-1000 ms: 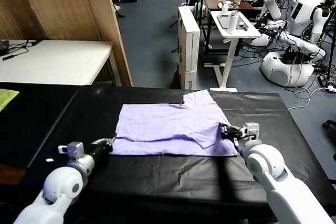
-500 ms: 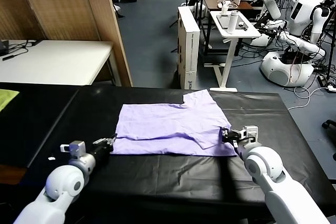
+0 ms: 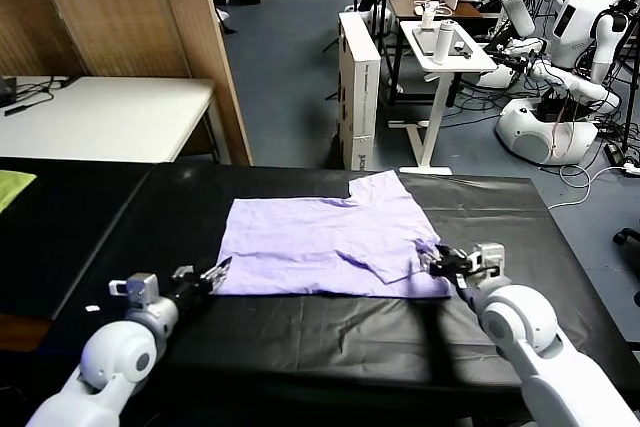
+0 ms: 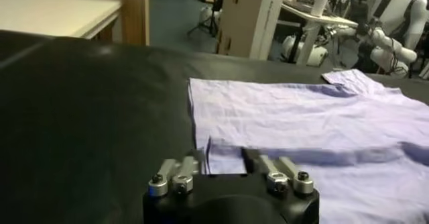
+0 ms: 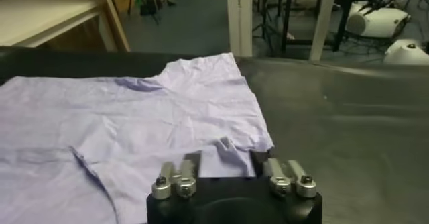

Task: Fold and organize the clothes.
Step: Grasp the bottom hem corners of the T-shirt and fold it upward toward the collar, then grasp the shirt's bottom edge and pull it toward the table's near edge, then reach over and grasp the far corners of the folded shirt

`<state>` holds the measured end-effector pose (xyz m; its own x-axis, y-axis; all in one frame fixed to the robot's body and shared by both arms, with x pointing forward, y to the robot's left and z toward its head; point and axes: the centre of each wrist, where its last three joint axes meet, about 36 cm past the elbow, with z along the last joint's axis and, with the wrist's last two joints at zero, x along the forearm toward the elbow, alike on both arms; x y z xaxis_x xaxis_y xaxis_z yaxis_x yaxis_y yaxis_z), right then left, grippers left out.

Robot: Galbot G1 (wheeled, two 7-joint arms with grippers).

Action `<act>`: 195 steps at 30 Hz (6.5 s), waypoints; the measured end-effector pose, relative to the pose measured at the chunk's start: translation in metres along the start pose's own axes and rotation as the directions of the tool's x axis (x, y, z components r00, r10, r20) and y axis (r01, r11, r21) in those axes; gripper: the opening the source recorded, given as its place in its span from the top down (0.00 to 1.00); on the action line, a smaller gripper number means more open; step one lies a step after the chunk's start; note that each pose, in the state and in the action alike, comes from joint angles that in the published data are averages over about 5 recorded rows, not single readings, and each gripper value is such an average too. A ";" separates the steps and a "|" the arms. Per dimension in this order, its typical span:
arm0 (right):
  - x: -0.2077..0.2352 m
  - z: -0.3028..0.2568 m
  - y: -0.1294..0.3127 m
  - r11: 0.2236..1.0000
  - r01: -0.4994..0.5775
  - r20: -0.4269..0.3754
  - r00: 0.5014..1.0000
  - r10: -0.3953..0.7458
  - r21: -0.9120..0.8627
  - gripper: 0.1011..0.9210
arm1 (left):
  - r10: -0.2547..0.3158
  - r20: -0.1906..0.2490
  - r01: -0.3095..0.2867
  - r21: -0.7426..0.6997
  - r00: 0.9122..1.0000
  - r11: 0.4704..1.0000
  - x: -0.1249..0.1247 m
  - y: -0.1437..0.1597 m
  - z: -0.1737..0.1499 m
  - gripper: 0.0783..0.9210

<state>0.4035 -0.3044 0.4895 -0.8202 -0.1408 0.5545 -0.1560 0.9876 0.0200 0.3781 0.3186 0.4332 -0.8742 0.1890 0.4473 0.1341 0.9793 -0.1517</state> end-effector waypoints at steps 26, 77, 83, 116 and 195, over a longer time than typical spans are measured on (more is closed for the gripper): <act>0.026 0.045 -0.002 1.000 0.006 -0.098 0.995 -0.005 0.011 0.30 | 0.007 -0.067 -0.005 0.044 0.998 0.999 0.023 -0.021 0.038 0.02; 0.123 0.076 0.026 0.999 0.031 -0.199 0.980 -0.027 0.017 0.58 | -0.035 -0.223 0.019 -0.072 0.974 0.997 0.113 -0.023 0.051 0.92; 0.133 0.075 0.034 0.999 0.049 -0.200 0.979 -0.044 0.016 0.17 | -0.051 -0.229 0.036 -0.068 0.972 0.997 0.121 -0.027 0.049 0.65; -0.071 -0.052 0.016 0.997 0.050 -0.028 0.998 -0.051 -0.053 0.02 | -0.066 -0.064 0.066 -0.005 0.996 0.998 -0.019 0.050 -0.080 0.02; -0.159 -0.069 0.030 0.999 0.033 -0.096 0.995 -0.034 -0.013 0.95 | 0.027 -0.248 -0.027 0.006 0.968 1.000 -0.123 0.043 -0.060 0.91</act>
<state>0.5670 -0.2474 0.4599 -0.7579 -0.1667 0.6307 -0.1754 0.9833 0.0491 0.5196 0.3416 0.4244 -0.7274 0.2276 0.6474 0.1544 0.9735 -0.1687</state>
